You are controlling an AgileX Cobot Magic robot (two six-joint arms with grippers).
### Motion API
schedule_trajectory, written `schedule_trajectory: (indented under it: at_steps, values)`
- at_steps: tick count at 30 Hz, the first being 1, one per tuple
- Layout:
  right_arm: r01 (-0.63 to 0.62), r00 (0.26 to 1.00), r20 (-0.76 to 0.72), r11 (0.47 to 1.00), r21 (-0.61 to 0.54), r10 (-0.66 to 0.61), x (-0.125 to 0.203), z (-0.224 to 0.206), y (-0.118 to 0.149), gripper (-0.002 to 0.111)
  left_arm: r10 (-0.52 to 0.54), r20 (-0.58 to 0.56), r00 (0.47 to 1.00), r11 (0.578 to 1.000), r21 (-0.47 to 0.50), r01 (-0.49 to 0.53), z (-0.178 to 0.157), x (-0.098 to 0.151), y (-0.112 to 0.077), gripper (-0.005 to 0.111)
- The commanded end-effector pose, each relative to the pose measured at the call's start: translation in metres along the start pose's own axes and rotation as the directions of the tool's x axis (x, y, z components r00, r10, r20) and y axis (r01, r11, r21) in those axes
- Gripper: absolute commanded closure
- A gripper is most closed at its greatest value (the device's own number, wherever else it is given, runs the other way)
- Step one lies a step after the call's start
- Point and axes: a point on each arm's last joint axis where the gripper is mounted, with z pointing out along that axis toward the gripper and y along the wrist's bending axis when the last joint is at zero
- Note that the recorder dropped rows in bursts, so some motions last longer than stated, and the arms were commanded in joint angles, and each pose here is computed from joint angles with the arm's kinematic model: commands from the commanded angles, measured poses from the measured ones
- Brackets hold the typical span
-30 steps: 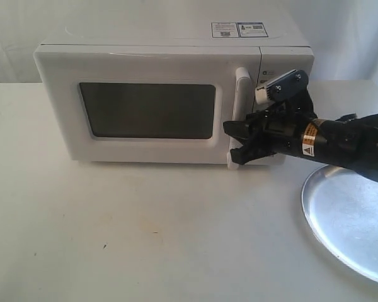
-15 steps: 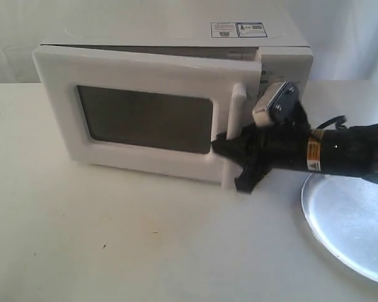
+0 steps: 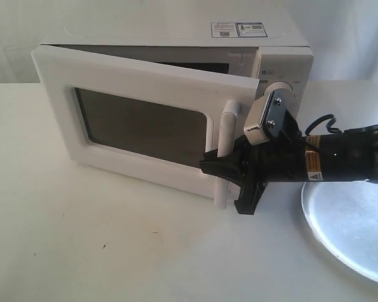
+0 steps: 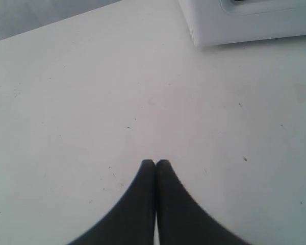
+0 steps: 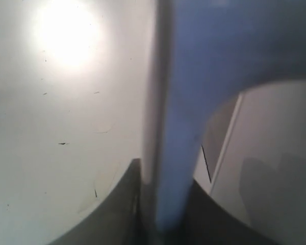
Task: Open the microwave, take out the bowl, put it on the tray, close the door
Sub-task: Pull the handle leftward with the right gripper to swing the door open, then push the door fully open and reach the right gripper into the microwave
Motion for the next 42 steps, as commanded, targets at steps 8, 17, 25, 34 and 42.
schedule_trajectory:
  at_steps: [8, 17, 25, 34, 42]
  values:
    - [0.155, 0.988, 0.011, 0.958, -0.243, -0.157, -0.045, -0.026, 0.039, 0.094, -0.007, 0.003, 1.0, 1.0, 0.005, 0.007, 0.0, 0.0, 0.0, 0.107]
    - [-0.191, 0.982, -0.051, 0.962, -0.197, 0.185, -0.071, -0.046, 0.052, 0.093, -0.007, 0.003, 1.0, 1.0, 0.005, 0.007, 0.0, 0.0, 0.0, 0.107]
    - [-0.236, 0.968, 0.002, 0.92, -0.311, 0.249, -0.103, -0.074, 0.089, 0.093, -0.007, 0.003, 1.0, 1.0, 0.005, 0.007, 0.0, 0.0, 0.0, 0.107]
    - [-0.066, 0.934, 0.355, 0.997, 0.04, 0.047, -0.152, -0.11, 0.092, 0.094, -0.007, 0.003, 1.0, 1.0, 0.005, 0.007, 0.0, 0.0, 0.0, 0.107]
    - [-0.323, 0.945, 0.119, 0.824, 0.466, 0.303, -0.085, -0.087, 0.032, 0.108, -0.007, 0.003, 1.0, 1.0, 0.005, 0.007, 0.0, 0.0, 0.0, 0.107]
